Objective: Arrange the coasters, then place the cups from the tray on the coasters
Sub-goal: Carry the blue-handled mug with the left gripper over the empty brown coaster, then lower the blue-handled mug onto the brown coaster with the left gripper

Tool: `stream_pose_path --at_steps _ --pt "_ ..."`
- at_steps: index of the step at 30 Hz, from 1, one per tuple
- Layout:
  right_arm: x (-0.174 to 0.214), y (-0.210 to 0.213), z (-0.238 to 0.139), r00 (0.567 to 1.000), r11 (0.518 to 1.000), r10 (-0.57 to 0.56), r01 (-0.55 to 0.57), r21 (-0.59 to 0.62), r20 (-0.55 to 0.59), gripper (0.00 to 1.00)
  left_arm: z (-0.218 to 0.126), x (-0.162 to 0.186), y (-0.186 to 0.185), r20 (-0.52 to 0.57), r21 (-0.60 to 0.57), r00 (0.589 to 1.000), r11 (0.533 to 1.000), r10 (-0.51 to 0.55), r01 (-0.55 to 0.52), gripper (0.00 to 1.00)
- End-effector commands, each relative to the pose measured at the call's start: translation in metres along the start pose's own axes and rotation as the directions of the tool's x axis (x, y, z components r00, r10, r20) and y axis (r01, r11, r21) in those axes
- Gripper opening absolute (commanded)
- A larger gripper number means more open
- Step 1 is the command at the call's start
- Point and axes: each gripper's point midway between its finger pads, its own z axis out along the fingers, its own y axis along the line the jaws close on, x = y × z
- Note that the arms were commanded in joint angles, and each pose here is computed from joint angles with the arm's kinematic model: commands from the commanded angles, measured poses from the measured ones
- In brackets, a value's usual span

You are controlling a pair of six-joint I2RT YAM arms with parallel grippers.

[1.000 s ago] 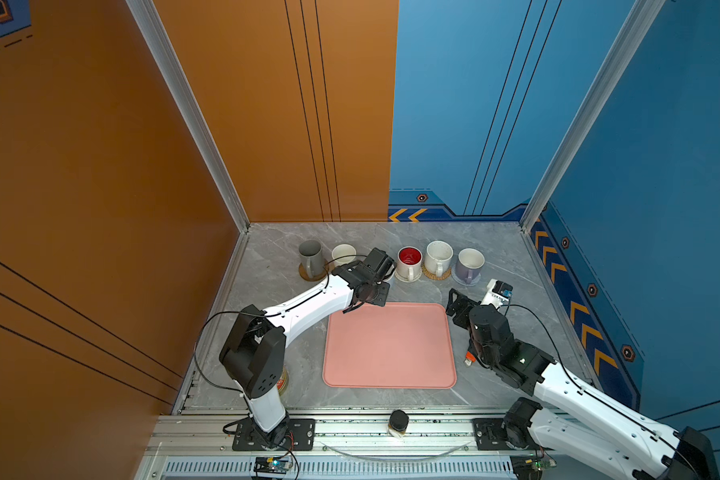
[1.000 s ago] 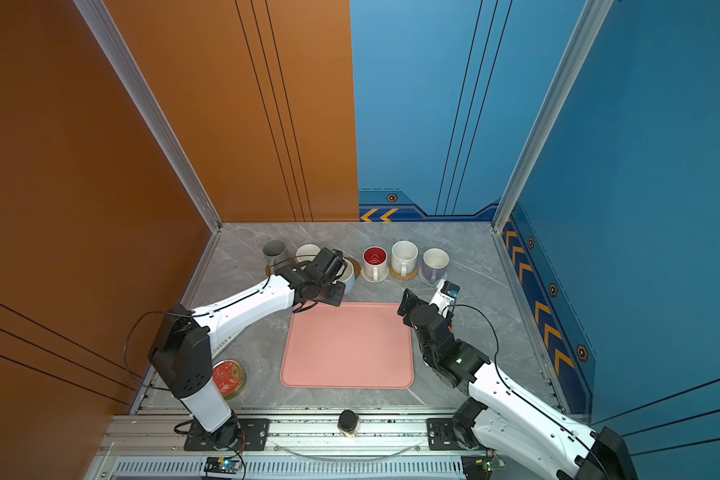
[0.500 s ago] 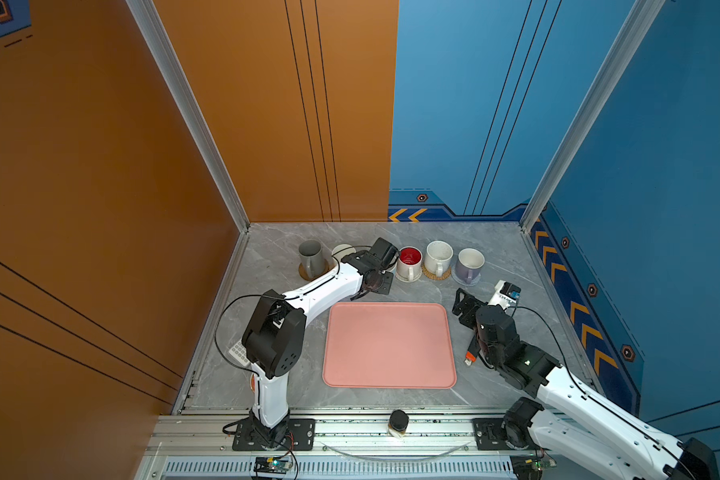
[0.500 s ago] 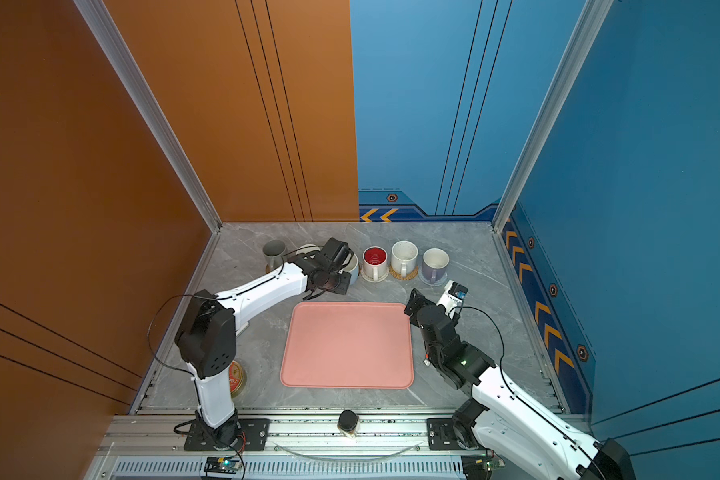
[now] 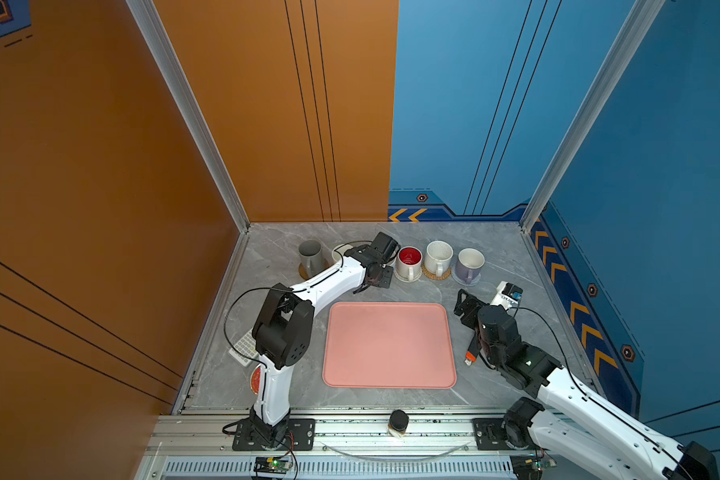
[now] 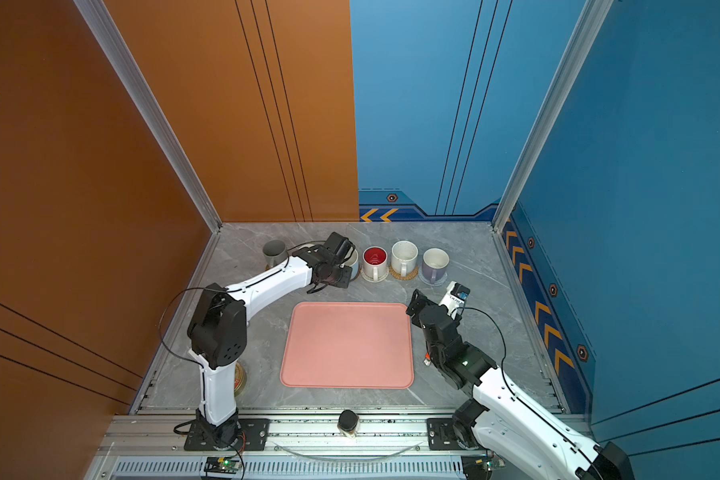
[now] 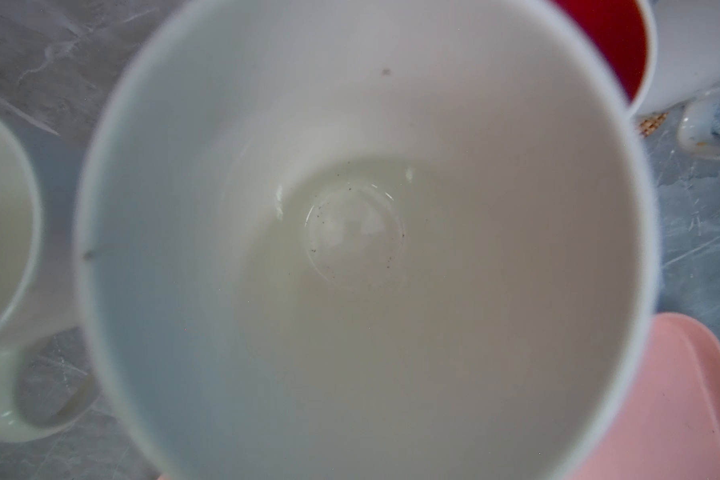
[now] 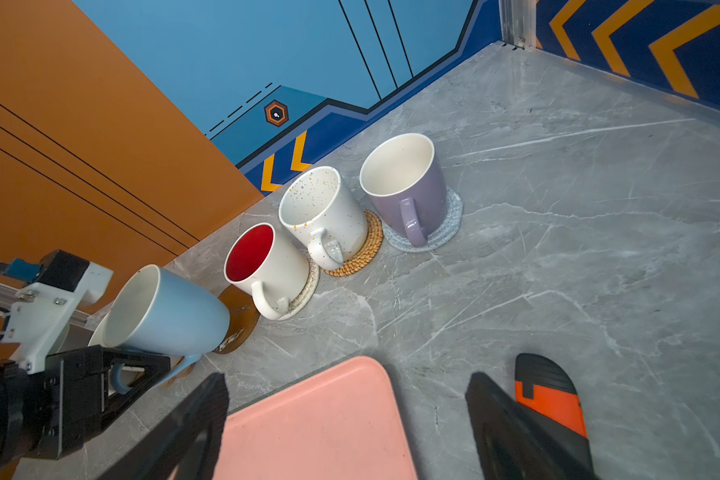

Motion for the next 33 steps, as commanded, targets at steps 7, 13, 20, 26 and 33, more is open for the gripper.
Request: stream_pose_path --at_steps 7,13,20,26,33 --pt "0.007 -0.009 0.001 1.000 1.000 -0.002 0.002 0.022 -0.024 0.88 0.000 -0.032 0.011 0.053 -0.037 0.999 0.999 0.001 0.001 0.00" --pt "0.007 -0.012 0.002 1.000 1.000 0.000 0.001 0.029 -0.024 0.88 0.007 -0.034 0.017 0.043 -0.054 0.999 0.999 -0.001 0.003 0.00" --pt "0.008 -0.013 0.003 1.000 0.999 0.002 -0.001 0.033 -0.027 0.88 0.011 -0.035 0.021 0.035 -0.062 0.999 0.998 -0.005 0.008 0.00" --pt "0.008 -0.014 0.003 1.000 0.999 0.003 -0.002 0.034 -0.028 0.88 0.016 -0.035 0.024 0.026 -0.071 1.000 0.997 -0.005 0.007 0.00" --pt "0.010 -0.013 0.005 0.999 0.999 0.007 -0.006 0.034 -0.033 0.88 0.020 -0.033 0.029 0.009 -0.091 1.000 0.996 0.000 0.001 0.00"
